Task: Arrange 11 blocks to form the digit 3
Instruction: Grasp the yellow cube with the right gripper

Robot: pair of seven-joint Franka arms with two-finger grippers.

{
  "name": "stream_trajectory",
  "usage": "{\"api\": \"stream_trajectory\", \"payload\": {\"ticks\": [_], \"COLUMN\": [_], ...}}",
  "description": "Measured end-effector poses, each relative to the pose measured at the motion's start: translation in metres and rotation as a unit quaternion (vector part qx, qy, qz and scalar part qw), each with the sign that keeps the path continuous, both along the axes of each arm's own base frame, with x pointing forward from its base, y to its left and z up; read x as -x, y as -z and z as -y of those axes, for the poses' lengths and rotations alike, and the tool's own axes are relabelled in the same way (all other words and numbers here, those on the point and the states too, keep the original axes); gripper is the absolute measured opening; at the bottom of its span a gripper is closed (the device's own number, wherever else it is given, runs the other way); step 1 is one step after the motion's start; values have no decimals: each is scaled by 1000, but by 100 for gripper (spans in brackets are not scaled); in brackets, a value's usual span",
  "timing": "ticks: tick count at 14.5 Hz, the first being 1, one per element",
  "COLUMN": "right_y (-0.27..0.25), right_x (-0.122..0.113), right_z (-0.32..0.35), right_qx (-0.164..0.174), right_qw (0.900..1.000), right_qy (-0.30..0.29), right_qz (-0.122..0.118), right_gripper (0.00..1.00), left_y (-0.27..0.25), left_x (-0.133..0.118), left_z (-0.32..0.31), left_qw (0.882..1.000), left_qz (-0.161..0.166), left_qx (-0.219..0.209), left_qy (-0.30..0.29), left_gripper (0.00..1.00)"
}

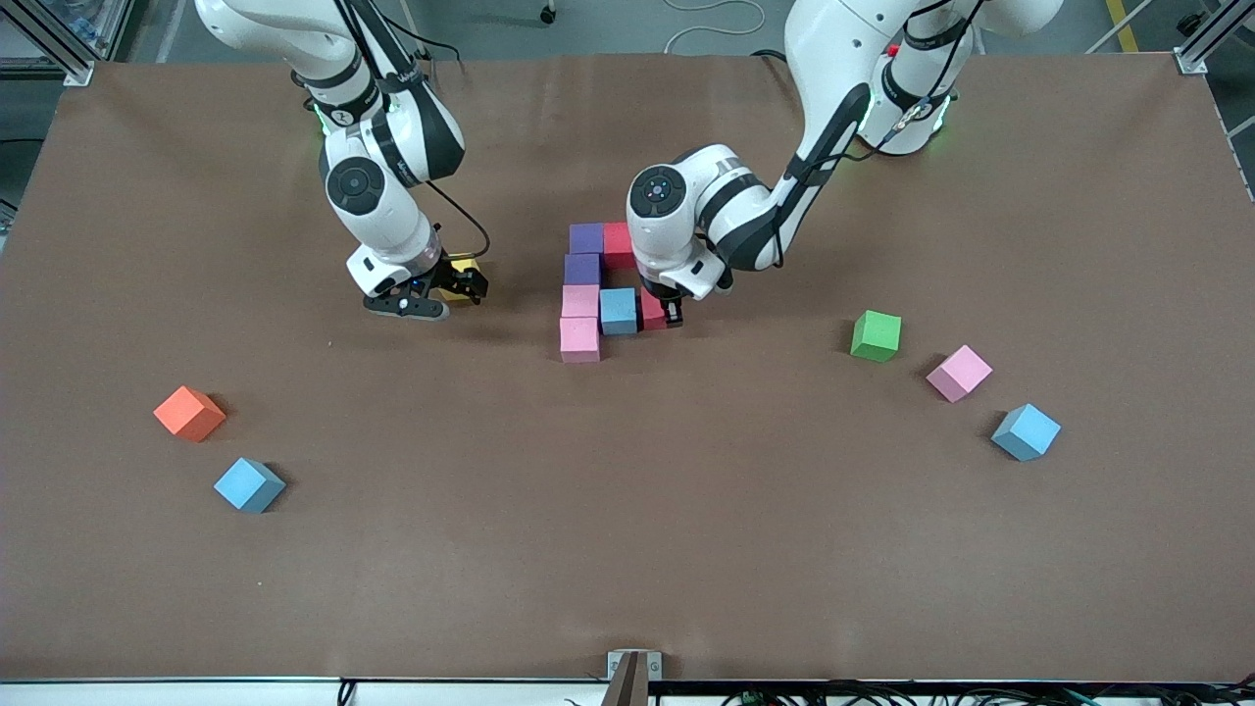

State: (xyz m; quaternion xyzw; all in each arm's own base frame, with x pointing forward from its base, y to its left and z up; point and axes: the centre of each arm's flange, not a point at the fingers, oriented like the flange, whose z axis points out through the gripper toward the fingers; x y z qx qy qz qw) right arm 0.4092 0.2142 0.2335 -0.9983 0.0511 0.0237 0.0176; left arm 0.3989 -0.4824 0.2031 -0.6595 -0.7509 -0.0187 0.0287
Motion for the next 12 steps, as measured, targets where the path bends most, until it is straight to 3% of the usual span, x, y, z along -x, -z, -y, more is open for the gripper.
{"api": "stream_trajectory", "payload": {"ticks": [12], "right_y": [16], "right_x": [26], "right_z": [-3], "right_qx": [10], "right_qw": [999], "right_qy": [-33], "right_qz": [-20], "right_gripper": [100], "left_y": [2], "left_x": [-1], "left_z": [1], "left_qw": [1000], "left_qz": [2], "left_qx": [5], "left_qy": [0], "left_gripper": [54]}}
